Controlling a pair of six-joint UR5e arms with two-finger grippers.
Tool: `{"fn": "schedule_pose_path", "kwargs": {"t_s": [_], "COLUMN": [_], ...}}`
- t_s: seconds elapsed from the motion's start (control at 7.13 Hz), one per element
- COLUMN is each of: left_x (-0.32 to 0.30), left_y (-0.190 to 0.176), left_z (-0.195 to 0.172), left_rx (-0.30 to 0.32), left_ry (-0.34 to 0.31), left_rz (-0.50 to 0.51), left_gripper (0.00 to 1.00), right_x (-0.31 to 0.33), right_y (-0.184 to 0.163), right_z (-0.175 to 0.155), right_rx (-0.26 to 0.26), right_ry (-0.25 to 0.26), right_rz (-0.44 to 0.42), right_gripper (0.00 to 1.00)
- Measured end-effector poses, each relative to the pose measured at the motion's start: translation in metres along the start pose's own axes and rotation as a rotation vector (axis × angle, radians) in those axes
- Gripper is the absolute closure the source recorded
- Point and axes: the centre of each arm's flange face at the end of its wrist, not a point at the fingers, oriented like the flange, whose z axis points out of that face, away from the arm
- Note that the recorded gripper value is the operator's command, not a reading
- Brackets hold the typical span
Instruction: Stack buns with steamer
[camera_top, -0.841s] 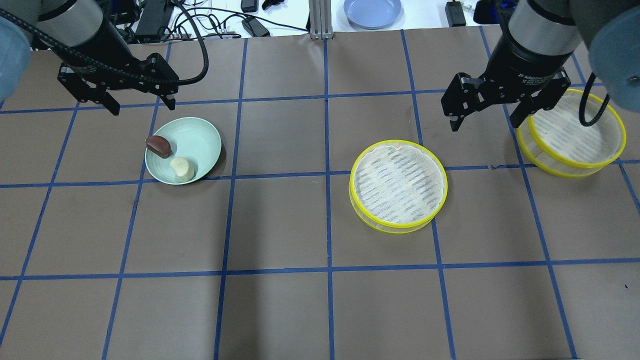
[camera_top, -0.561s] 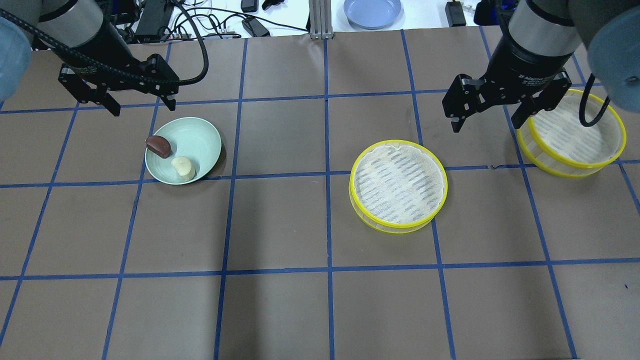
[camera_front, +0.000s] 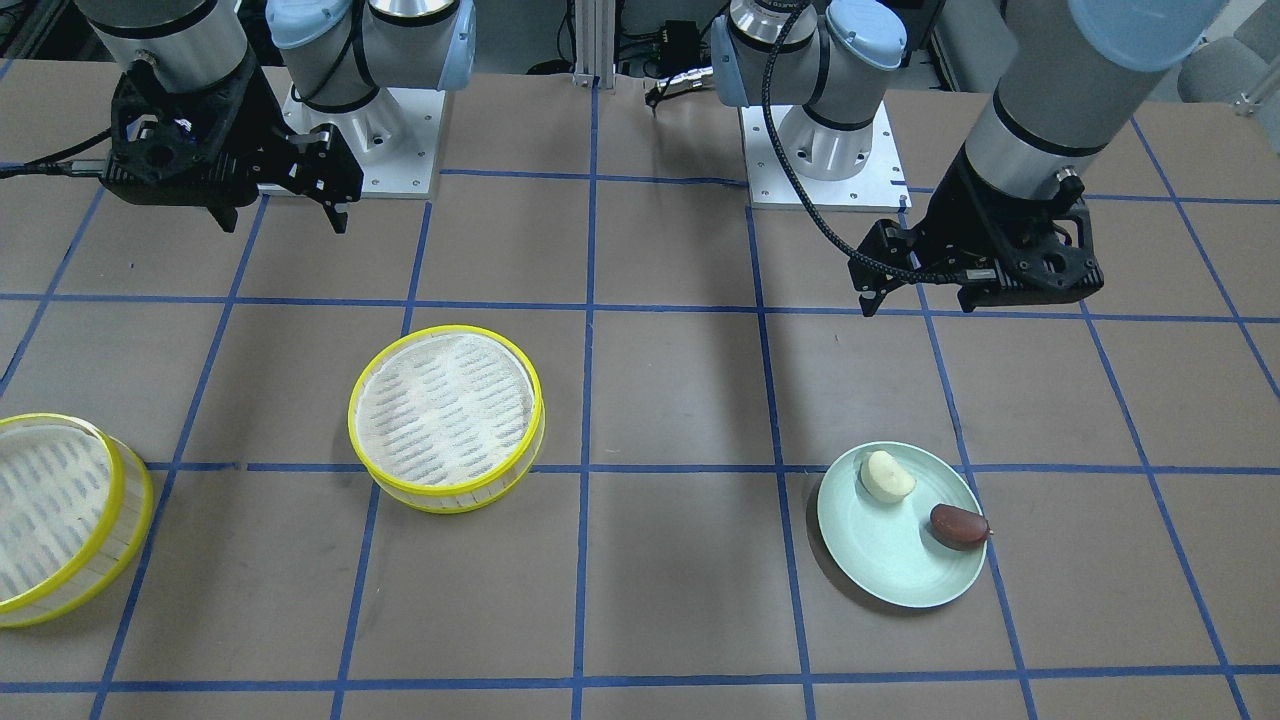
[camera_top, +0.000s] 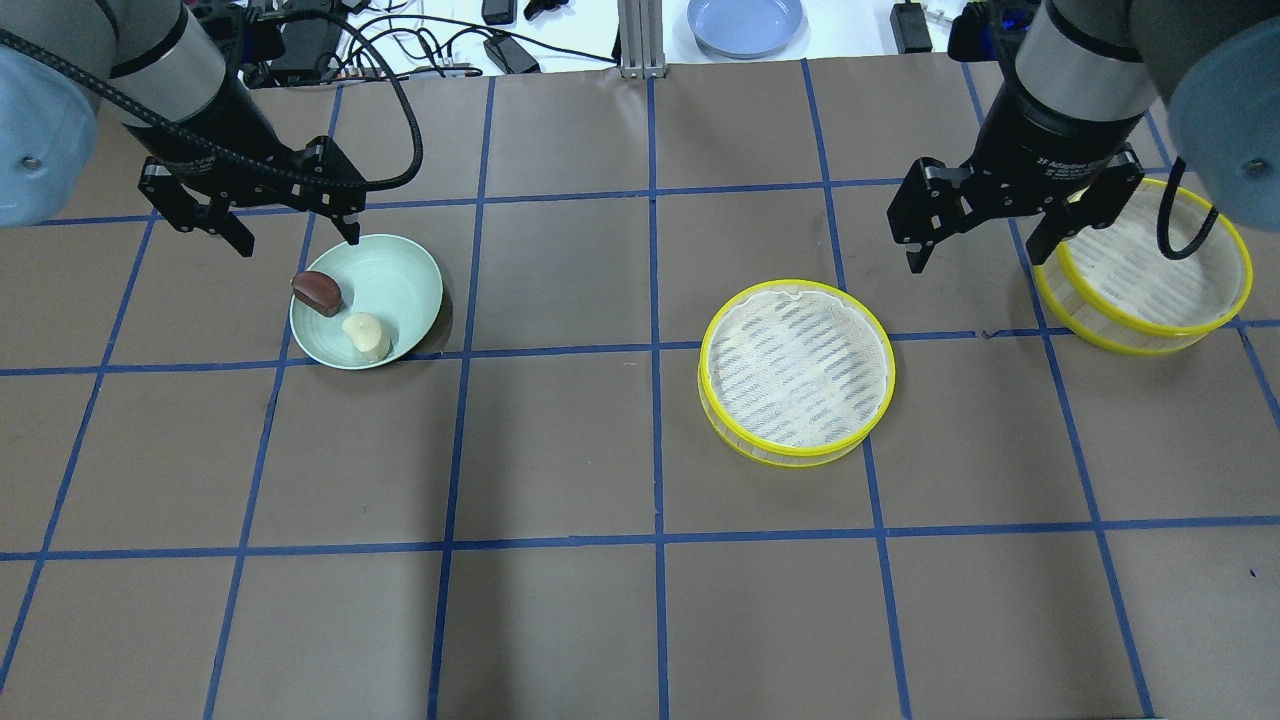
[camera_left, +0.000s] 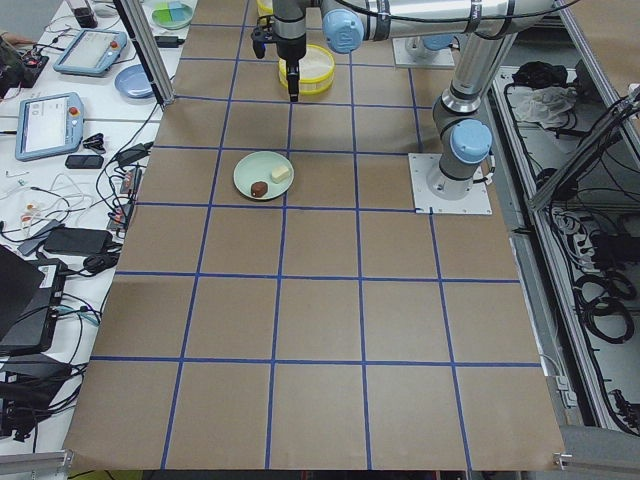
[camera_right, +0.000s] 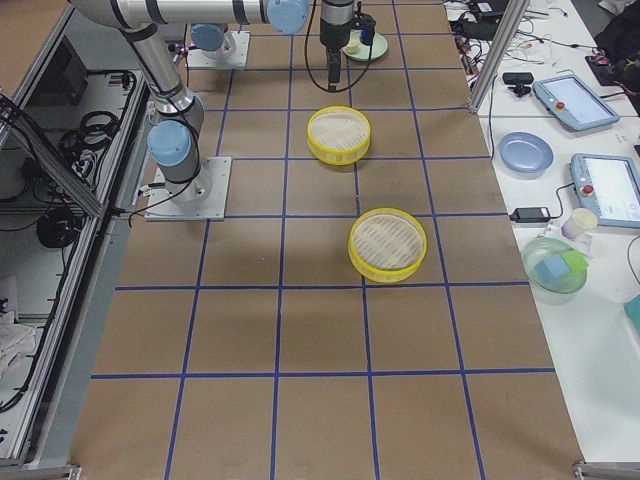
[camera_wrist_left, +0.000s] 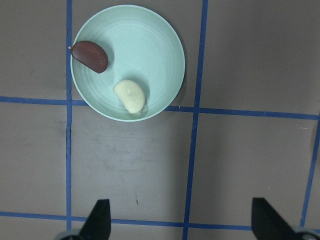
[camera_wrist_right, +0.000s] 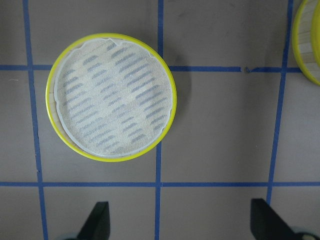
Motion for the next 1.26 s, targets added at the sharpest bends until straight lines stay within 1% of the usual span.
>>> {"fn": "schedule_pose_path", "kwargs": {"t_s": [0.14, 0.28, 0.42, 0.56, 0.7, 0.98, 1.12, 1.26], "left_x": [-0.003, -0.005, -0.008, -0.01, -0.013, -0.026, -0.037, -0.049], "left_y": [-0.007, -0.017, -0.028, -0.035, -0.041, -0.055, -0.062, -0.069], "left_z": [0.016, 0.038, 0.066, 0.091, 0.115, 0.167, 0.191, 0.213], "left_rx": [-0.011, 0.004, 0.021, 0.012, -0.016, -0.105, -0.147, -0.182], "left_ry": [0.001, 0.001, -0.003, -0.006, -0.006, 0.002, 0.009, 0.018], "left_rz": [0.008, 0.033, 0.072, 0.111, 0.14, 0.136, 0.117, 0.092], "left_gripper": [0.0, 0.0, 0.0, 0.0, 0.0, 0.0, 0.0, 0.0], "right_x": [0.002, 0.003, 0.005, 0.005, 0.006, 0.025, 0.058, 0.102], "right_y": [0.004, 0.006, 0.006, 0.002, -0.013, -0.061, -0.083, -0.104], "right_z": [0.004, 0.005, 0.006, 0.012, 0.029, 0.08, 0.103, 0.125], "right_rx": [-0.035, -0.056, -0.072, -0.09, -0.115, -0.144, -0.148, -0.134], "right_ry": [0.013, 0.02, 0.018, 0.009, 0.004, 0.002, -0.01, -0.013], "right_rz": [0.002, 0.006, 0.011, 0.015, 0.014, -0.001, -0.028, -0.077], "right_gripper": [0.0, 0.0, 0.0, 0.01, 0.0, 0.0, 0.0, 0.0]}}
